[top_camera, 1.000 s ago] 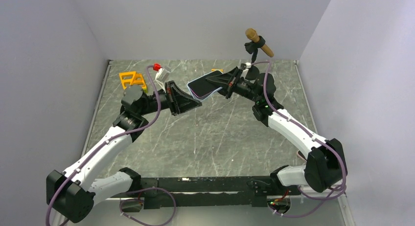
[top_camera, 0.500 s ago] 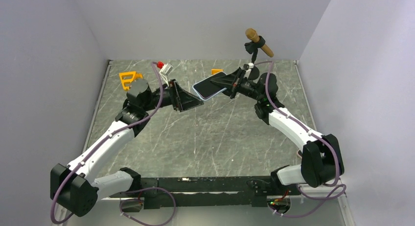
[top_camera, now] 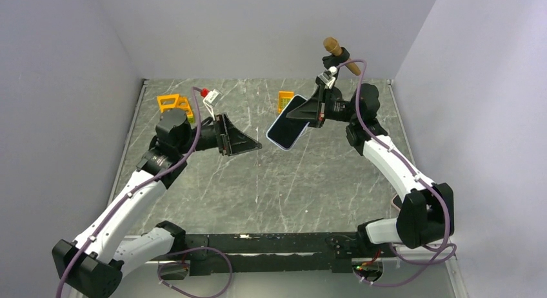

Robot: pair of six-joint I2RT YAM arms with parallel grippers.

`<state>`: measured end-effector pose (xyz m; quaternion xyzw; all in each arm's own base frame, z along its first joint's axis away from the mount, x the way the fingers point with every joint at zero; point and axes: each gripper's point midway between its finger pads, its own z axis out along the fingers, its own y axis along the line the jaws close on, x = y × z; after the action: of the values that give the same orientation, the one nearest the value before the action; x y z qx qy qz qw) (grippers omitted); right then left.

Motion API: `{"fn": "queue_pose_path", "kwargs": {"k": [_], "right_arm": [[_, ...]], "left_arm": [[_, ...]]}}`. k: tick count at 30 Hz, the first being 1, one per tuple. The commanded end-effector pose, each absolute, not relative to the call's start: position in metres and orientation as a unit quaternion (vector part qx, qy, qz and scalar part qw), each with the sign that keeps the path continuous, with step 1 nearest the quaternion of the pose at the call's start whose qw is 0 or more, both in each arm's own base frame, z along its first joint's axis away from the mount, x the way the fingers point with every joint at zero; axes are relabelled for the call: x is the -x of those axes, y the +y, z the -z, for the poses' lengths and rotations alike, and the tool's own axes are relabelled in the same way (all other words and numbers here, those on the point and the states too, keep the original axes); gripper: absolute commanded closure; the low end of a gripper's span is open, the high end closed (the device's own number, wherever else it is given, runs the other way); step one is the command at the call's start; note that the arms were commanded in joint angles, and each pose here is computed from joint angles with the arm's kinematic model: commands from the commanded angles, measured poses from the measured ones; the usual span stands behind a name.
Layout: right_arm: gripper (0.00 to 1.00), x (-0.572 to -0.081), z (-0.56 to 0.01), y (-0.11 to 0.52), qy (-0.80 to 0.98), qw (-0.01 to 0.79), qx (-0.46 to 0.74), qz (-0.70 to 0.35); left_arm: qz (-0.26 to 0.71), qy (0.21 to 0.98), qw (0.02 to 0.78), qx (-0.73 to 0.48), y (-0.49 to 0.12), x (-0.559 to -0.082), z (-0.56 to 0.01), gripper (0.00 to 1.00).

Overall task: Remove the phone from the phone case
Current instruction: Remove the phone case from the phone.

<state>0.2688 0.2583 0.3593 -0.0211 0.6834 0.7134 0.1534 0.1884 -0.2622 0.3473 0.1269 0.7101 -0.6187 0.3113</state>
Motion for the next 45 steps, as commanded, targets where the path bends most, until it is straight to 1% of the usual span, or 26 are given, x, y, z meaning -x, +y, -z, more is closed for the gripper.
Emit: {"fn": "queue_pose_path", "kwargs": {"k": [1, 3, 6, 8, 10, 16, 20, 25, 28, 31, 33, 34, 36, 38, 39, 42, 45], "right_arm": [[1.00, -0.237, -0.382, 0.252, 0.674, 0.188, 0.112, -0.705], [1.00, -0.233, -0.381, 0.252, 0.673, 0.187, 0.112, -0.707], [1.00, -0.230, -0.381, 0.251, 0.672, 0.189, 0.111, -0.707], [1.00, -0.229, -0.382, 0.251, 0.673, 0.190, 0.112, -0.706], [1.00, -0.227, -0.383, 0.251, 0.671, 0.190, 0.117, -0.707], [1.00, -0.222, -0.378, 0.250, 0.677, 0.184, 0.119, -0.703], [1.00, -0.219, -0.377, 0.249, 0.674, 0.183, 0.121, -0.705], [1.00, -0.218, -0.379, 0.250, 0.675, 0.184, 0.123, -0.704], [1.00, -0.215, -0.378, 0.251, 0.674, 0.180, 0.128, -0.705], [1.00, -0.210, -0.378, 0.252, 0.673, 0.174, 0.136, -0.706], [1.00, -0.207, -0.378, 0.252, 0.671, 0.172, 0.141, -0.708], [1.00, -0.206, -0.378, 0.251, 0.670, 0.167, 0.140, -0.709], [1.00, -0.209, -0.373, 0.253, 0.677, 0.146, 0.127, -0.710], [1.00, -0.215, -0.379, 0.255, 0.668, 0.140, 0.111, -0.722], [1.00, -0.215, -0.386, 0.256, 0.660, 0.124, 0.095, -0.735], [1.00, -0.216, -0.404, 0.257, 0.627, 0.097, 0.077, -0.769], [1.00, -0.214, -0.423, 0.253, 0.592, 0.072, 0.063, -0.801]], "left_arm": [[0.653, 0.678, 0.304, -0.146, -0.270, -0.185, -0.373, 0.26], [0.657, 0.673, 0.299, -0.160, -0.278, -0.180, -0.374, 0.25], [0.663, 0.672, 0.275, -0.185, -0.291, -0.170, -0.373, 0.25], [0.662, 0.677, 0.260, -0.189, -0.297, -0.166, -0.368, 0.29], [0.662, 0.679, 0.254, -0.187, -0.301, -0.165, -0.363, 0.38], [0.675, 0.667, 0.252, -0.188, -0.305, -0.164, -0.365, 0.49], [0.677, 0.671, 0.238, -0.188, -0.308, -0.165, -0.362, 0.51], [0.677, 0.671, 0.239, -0.187, -0.310, -0.168, -0.361, 0.55], [0.678, 0.670, 0.234, -0.189, -0.312, -0.169, -0.360, 0.62], [0.687, 0.660, 0.230, -0.201, -0.313, -0.167, -0.363, 0.76], [0.698, 0.644, 0.227, -0.216, -0.314, -0.164, -0.367, 0.96], [0.708, 0.625, 0.231, -0.234, -0.313, -0.159, -0.373, 1.00], [0.731, 0.570, 0.244, -0.286, -0.307, -0.147, -0.387, 1.00], [0.744, 0.518, 0.265, -0.328, -0.298, -0.137, -0.402, 1.00], [0.749, 0.493, 0.280, -0.342, -0.293, -0.134, -0.410, 1.00], [0.762, 0.449, 0.300, -0.358, -0.289, -0.135, -0.424, 1.00], [0.768, 0.439, 0.292, -0.363, -0.295, -0.148, -0.420, 1.00]]}}
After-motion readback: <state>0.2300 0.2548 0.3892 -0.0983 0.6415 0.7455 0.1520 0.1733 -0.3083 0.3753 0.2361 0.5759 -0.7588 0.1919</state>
